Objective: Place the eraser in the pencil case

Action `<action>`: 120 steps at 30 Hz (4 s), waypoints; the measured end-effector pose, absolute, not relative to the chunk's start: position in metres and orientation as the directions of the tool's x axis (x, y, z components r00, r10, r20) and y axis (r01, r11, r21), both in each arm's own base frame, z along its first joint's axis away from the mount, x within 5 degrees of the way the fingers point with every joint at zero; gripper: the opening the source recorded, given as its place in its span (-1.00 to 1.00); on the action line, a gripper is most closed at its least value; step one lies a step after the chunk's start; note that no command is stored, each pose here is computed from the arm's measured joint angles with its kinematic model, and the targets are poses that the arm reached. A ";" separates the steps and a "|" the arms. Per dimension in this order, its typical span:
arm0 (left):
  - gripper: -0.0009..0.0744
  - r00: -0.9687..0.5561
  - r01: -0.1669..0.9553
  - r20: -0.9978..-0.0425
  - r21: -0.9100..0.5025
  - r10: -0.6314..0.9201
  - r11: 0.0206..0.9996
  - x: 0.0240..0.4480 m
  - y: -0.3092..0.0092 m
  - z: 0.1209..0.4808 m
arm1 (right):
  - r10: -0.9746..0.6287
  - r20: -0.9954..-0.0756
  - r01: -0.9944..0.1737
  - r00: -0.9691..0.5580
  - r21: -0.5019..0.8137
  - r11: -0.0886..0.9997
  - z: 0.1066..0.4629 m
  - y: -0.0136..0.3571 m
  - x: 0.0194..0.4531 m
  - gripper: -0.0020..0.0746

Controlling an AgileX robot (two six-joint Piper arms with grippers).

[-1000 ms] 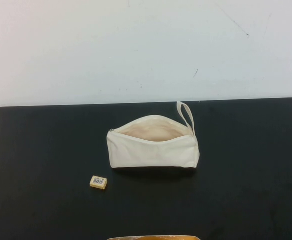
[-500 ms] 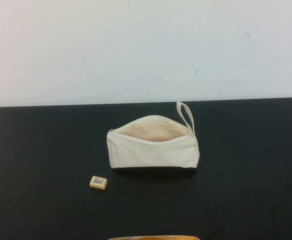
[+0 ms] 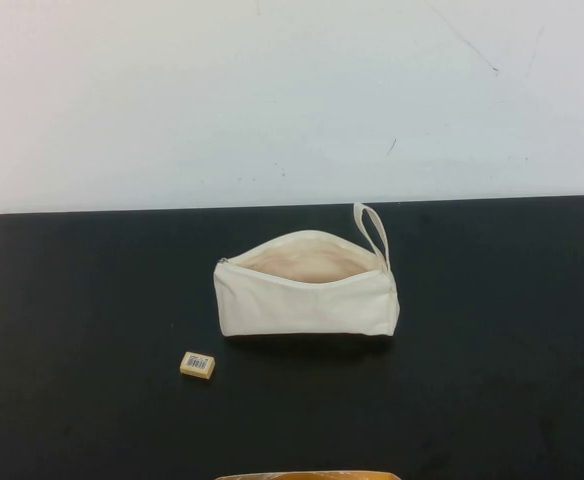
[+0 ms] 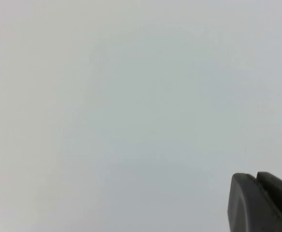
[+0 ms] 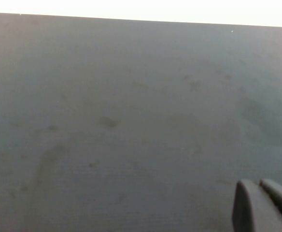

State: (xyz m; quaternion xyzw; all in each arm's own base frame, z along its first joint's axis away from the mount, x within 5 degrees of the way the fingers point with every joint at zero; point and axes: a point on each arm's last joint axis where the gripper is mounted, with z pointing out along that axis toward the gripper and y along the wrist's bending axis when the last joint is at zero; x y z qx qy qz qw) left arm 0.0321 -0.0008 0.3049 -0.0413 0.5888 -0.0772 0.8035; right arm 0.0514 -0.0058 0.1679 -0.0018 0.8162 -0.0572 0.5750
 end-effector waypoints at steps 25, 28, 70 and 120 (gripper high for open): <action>-0.98 -0.842 -0.045 -0.521 -0.184 -0.136 0.982 0.158 -0.015 0.263 | -0.069 -0.938 0.063 -0.339 -0.096 0.993 0.168 -0.006 0.051 -0.95; -0.98 -0.848 0.031 -0.519 -0.247 -0.106 0.968 0.180 -0.024 0.264 | -0.069 -0.938 0.063 -0.339 -0.096 0.993 0.168 -0.006 0.051 -0.95; 0.31 -0.912 0.353 -0.255 -0.084 0.322 0.932 0.358 -0.118 0.159 | -0.069 -0.938 0.063 -0.339 -0.096 0.993 0.168 -0.006 0.051 -0.95; -0.19 -0.724 0.580 -0.617 -0.299 0.310 0.758 0.402 -0.164 0.321 | -0.079 -0.937 0.059 -0.339 -0.105 0.993 0.168 -0.006 0.051 -0.95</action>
